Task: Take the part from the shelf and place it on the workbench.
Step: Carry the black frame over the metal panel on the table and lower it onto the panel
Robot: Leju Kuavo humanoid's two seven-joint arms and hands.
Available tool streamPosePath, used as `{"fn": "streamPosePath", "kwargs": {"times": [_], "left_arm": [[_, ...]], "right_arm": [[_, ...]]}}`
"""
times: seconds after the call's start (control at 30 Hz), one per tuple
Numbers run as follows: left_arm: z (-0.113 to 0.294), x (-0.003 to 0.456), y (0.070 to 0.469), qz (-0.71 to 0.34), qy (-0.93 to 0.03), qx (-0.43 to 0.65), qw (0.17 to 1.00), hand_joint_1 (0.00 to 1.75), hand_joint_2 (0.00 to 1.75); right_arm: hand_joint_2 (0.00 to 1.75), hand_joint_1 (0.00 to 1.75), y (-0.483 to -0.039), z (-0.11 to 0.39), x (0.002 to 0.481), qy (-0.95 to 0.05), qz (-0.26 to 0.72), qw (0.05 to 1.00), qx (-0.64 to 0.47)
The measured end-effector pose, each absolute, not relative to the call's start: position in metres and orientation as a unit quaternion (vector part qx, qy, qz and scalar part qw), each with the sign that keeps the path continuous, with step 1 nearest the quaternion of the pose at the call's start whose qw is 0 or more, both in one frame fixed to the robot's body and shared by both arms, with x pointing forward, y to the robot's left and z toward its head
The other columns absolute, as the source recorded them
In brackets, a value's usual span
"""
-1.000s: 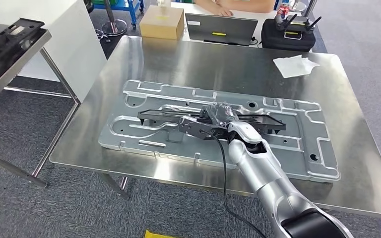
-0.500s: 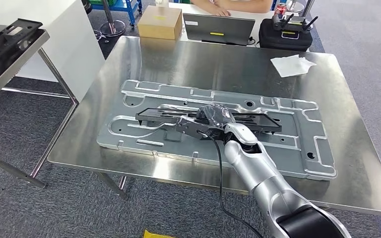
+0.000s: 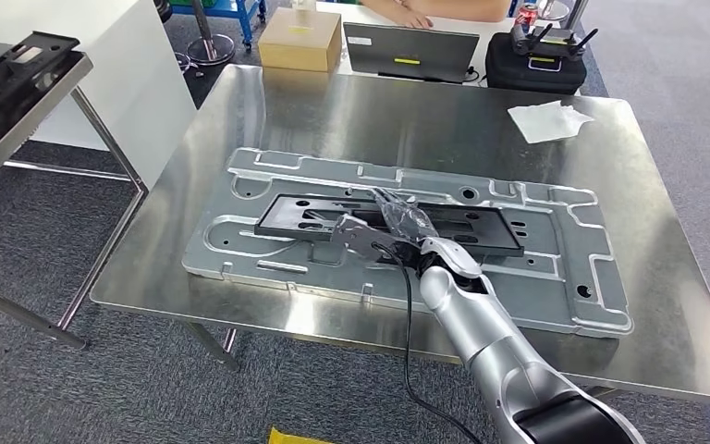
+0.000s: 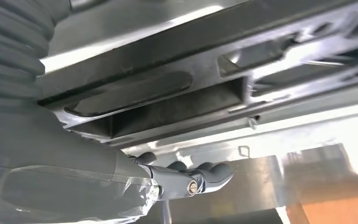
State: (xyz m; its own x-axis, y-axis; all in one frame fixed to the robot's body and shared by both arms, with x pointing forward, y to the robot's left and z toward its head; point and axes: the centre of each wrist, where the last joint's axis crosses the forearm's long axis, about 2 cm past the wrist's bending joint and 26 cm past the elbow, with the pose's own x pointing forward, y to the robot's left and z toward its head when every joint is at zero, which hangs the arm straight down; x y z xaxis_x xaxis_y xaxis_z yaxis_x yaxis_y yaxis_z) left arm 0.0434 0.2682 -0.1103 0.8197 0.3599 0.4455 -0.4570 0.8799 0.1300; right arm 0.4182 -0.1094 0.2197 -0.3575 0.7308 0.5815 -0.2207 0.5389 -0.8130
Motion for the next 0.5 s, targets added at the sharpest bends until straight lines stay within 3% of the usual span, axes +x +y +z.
{"fn": "streamPosePath", "kwargs": {"times": [0.27, 0.5], "left_arm": [[-0.11, 0.043, 0.268, 0.218, -0.207, 0.119, 0.946, 0.0, 0.0], [-0.111, 0.038, 0.268, 0.229, -0.21, 0.123, 0.943, 0.0, 0.0]], "right_arm": [[0.0, 0.0, -0.113, 0.23, 0.414, -0.726, 0.39, 0.552, -0.129], [0.0, 0.0, -0.138, 0.289, 0.394, -0.832, 0.219, 0.509, 0.03]]}}
